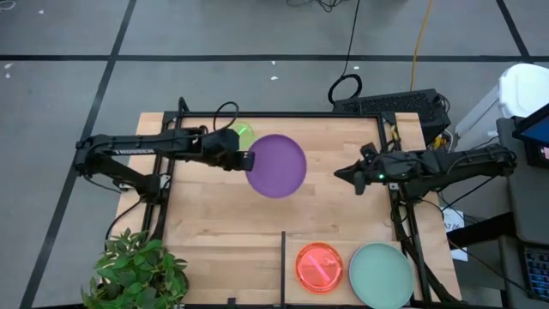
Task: Place and stack plates onto a shelf
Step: Stack the purple plate on top of the blue plate on the shelf
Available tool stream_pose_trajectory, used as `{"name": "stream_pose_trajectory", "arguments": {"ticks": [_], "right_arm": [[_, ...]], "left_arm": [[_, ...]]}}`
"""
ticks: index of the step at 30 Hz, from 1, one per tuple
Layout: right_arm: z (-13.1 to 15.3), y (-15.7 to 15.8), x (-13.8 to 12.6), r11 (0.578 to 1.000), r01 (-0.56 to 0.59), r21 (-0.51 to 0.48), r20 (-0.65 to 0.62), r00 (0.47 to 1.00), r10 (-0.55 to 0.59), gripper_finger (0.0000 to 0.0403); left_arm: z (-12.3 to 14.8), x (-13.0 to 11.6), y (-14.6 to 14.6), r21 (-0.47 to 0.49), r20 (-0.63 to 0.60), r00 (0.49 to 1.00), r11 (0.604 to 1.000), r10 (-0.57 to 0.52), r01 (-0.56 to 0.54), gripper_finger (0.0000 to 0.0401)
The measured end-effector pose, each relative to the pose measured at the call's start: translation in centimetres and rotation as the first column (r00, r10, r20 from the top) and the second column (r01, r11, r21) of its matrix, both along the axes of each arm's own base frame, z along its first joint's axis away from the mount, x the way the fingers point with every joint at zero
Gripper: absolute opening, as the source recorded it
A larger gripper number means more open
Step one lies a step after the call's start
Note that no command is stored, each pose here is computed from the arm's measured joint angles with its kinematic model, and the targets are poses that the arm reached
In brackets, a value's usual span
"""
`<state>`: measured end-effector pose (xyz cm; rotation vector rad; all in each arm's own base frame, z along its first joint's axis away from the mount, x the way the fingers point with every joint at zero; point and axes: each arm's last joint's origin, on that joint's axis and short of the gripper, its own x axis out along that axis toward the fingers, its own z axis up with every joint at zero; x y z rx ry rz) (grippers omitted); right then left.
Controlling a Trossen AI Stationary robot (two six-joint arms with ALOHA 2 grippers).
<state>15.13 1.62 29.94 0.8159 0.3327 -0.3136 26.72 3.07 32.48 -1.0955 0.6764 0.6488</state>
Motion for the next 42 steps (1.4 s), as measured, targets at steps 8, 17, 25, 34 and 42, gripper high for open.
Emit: {"name": "stream_pose_trajectory", "arguments": {"ticks": [8, 17, 25, 34, 42], "right_arm": [[1.7, -0.1, 0.8, 0.979, -0.027, -0.204, -0.018, 1.000, 0.024, 0.0061], [5.0, -1.0, 0.5, 0.841, 0.021, -0.541, -0.009, 0.999, -0.031, 0.0090], [4.2, -1.0, 1.9, 0.849, -0.060, -0.525, -0.071, 0.997, 0.027, 0.0165], [2.5, -1.0, 3.6, 0.848, -0.098, -0.521, -0.185, 0.983, 0.000, 0.0172], [1.9, -1.3, 4.1, 0.813, -0.108, -0.572, -0.240, 0.970, -0.040, 0.0143]], "left_arm": [[0.0, 3.0, -0.7, 0.044, 0.057, 0.998, 0.999, 0.028, -0.030, 0.0010], [-1.3, 5.2, -2.4, 0.129, 0.047, 0.998, 0.990, 0.041, -0.047, 0.0010], [-3.0, 7.5, -2.8, 0.170, 0.066, 0.997, 0.985, 0.028, -0.038, 0.0010], [-4.0, 8.3, -2.6, 0.207, 0.051, 0.997, 0.976, 0.053, -0.063, 0.0010], [-4.0, 8.2, -2.6, 0.231, 0.055, 0.996, 0.969, 0.074, -0.084, 0.0010]]}}
